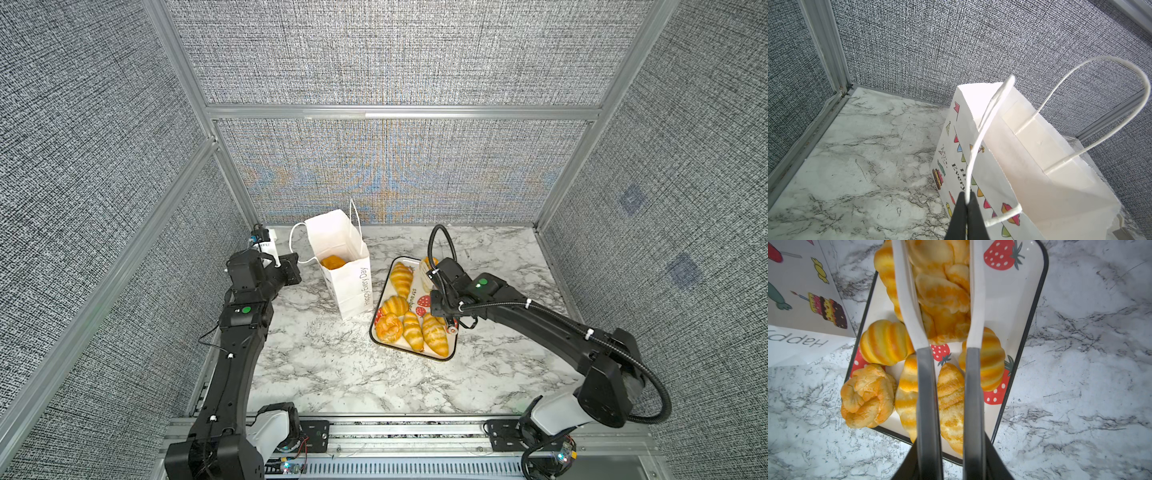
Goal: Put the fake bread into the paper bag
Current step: 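Lift the second twisted bread with the tongs up off the tray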
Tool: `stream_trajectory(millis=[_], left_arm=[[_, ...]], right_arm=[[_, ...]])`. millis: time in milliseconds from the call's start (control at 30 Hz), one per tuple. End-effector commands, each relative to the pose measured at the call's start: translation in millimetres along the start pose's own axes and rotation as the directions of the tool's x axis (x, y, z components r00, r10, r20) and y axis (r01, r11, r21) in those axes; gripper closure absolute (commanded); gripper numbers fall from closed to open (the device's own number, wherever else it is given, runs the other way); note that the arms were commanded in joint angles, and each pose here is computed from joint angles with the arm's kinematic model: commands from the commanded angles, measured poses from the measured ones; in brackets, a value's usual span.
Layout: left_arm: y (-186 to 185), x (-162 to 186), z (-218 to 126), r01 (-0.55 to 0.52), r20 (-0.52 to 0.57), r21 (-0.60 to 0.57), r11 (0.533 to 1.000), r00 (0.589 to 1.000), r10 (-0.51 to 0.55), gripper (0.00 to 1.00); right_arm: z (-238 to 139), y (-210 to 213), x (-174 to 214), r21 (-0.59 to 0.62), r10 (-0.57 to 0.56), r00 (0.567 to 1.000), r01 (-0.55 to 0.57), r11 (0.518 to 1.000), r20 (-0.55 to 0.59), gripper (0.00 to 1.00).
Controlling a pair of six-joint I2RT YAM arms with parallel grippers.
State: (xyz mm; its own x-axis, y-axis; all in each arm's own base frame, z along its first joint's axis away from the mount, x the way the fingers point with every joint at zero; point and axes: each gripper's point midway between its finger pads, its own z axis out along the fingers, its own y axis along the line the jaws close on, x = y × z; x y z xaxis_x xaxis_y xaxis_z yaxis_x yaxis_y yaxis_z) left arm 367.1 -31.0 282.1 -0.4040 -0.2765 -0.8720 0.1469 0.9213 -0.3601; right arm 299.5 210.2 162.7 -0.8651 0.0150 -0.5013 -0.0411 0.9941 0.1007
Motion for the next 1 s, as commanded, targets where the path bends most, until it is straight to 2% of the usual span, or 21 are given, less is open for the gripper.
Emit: stream_trajectory(millis=[0,433,967], left_arm=[[-1.6,-3.3,0.4,-0.005,0.013,0.009,1.000,1.000,0.005,1.00],[-1.9,-4.5,-0.3,-0.007,0.016,0.010,1.000,1.000,0.006,1.00],[-1.3,-3.9,0.2,-0.005,0.014,0.009,1.000,1.000,0.005,1.00]], right_arm=[[-12.5,4.2,-19.8,-0.029,0.038,0.994,-0.035,0.999,0.104,0.68],[-70.6,26.7,-53.8,-0.117,0.025,0.934,0.018,0.993,0.356,0.68],[-139.7,78.6,-70.1,-0.164,-0.045,0.801,0.177,0.970,0.596,0.68]])
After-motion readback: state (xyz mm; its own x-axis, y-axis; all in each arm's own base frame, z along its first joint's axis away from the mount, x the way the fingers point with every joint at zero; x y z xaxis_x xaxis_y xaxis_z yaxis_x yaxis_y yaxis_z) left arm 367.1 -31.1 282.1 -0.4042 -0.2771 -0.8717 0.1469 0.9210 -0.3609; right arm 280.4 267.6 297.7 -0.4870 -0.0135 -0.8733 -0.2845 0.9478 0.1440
